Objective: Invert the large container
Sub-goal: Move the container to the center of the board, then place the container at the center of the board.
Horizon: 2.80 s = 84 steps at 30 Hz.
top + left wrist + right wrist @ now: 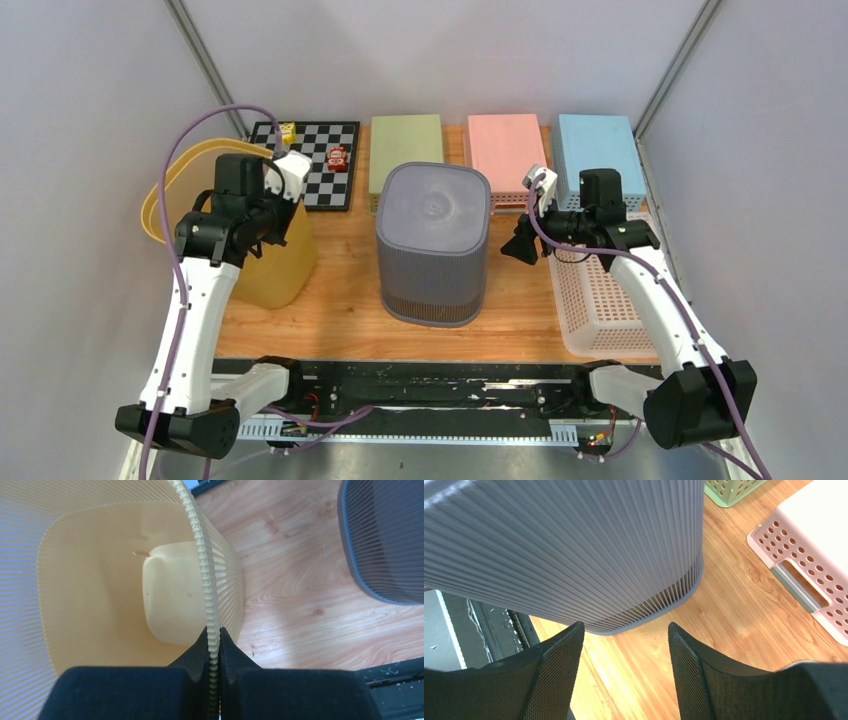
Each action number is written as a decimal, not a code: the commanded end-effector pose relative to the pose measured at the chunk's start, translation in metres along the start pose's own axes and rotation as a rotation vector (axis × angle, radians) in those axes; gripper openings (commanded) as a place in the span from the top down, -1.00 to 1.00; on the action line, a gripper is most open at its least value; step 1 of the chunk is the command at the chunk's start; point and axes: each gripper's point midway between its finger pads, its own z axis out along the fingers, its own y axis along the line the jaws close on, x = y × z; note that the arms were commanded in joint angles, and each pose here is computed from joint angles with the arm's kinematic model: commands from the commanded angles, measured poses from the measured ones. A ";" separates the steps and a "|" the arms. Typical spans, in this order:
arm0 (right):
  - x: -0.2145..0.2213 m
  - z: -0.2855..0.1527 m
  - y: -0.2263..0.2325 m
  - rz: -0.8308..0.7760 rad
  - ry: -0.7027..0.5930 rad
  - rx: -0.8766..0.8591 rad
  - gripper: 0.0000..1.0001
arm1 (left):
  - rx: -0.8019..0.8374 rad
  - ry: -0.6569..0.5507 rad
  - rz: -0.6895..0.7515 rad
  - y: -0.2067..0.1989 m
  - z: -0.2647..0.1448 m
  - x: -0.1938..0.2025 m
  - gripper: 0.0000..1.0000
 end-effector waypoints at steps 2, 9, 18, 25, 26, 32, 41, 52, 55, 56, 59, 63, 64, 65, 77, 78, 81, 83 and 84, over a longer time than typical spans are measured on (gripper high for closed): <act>0.010 0.007 -0.007 -0.004 0.048 0.011 -0.32 | -0.113 -0.303 0.042 0.035 -0.050 -0.084 1.00; 0.021 0.026 -0.014 -0.034 0.081 -0.051 -0.34 | -0.067 -0.624 0.066 0.035 -0.113 -0.163 1.00; 0.018 0.070 -0.002 -0.155 0.117 -0.188 -0.34 | -0.072 -1.041 0.106 0.035 -0.208 -0.233 1.00; 0.005 0.113 0.027 -0.241 0.127 -0.306 -0.34 | 0.028 -1.211 0.073 0.024 -0.245 -0.261 1.00; 0.006 0.120 0.032 -0.250 0.132 -0.324 -0.34 | 0.042 -1.223 0.072 0.022 -0.246 -0.263 1.00; 0.004 0.166 0.057 -0.309 0.148 -0.418 -0.34 | 0.098 -1.267 0.050 0.018 -0.254 -0.276 1.00; -0.048 0.246 0.109 -0.205 0.035 -0.439 -0.41 | 0.114 -1.284 0.037 0.019 -0.259 -0.284 1.00; -0.029 0.090 0.111 -0.169 0.197 -0.595 -0.77 | 0.313 -1.234 0.103 -0.022 -0.229 -0.298 1.00; -0.005 0.018 0.103 -0.259 0.252 -0.576 -0.78 | 0.373 -1.184 0.182 -0.055 -0.213 -0.296 1.00; 0.003 -0.003 0.102 -0.268 0.266 -0.560 -0.78 | 0.398 -1.169 0.203 -0.066 -0.207 -0.295 1.00; 0.021 -0.052 0.094 -0.326 0.313 -0.397 -0.79 | 0.488 -1.117 0.266 -0.104 -0.191 -0.290 1.00; 0.020 -0.098 0.067 -0.433 0.346 -0.073 -0.87 | 0.619 -1.006 0.374 -0.160 -0.164 -0.272 1.00; 0.015 -0.109 0.063 -0.454 0.342 -0.007 -0.89 | 0.655 -0.980 0.405 -0.175 -0.159 -0.265 1.00; 0.009 -0.119 0.061 -0.480 0.333 0.052 -0.91 | 0.689 -0.942 0.437 -0.190 -0.152 -0.256 1.00; -0.057 -0.174 0.076 -0.640 0.131 0.321 -1.00 | 0.872 -0.690 0.671 -0.300 -0.103 -0.175 1.00; -0.058 -0.172 0.077 -0.636 0.126 0.314 -1.00 | 0.882 -0.679 0.676 -0.306 -0.102 -0.172 1.00; -0.059 -0.166 0.077 -0.623 0.115 0.286 -1.00 | 0.877 -0.640 0.699 -0.323 -0.092 -0.162 1.00; -0.059 -0.161 0.077 -0.616 0.109 0.267 -1.00 | 0.867 -0.614 0.709 -0.332 -0.084 -0.155 1.00; -0.059 -0.159 0.076 -0.614 0.106 0.262 -1.00 | 0.868 -0.601 0.710 -0.336 -0.080 -0.152 1.00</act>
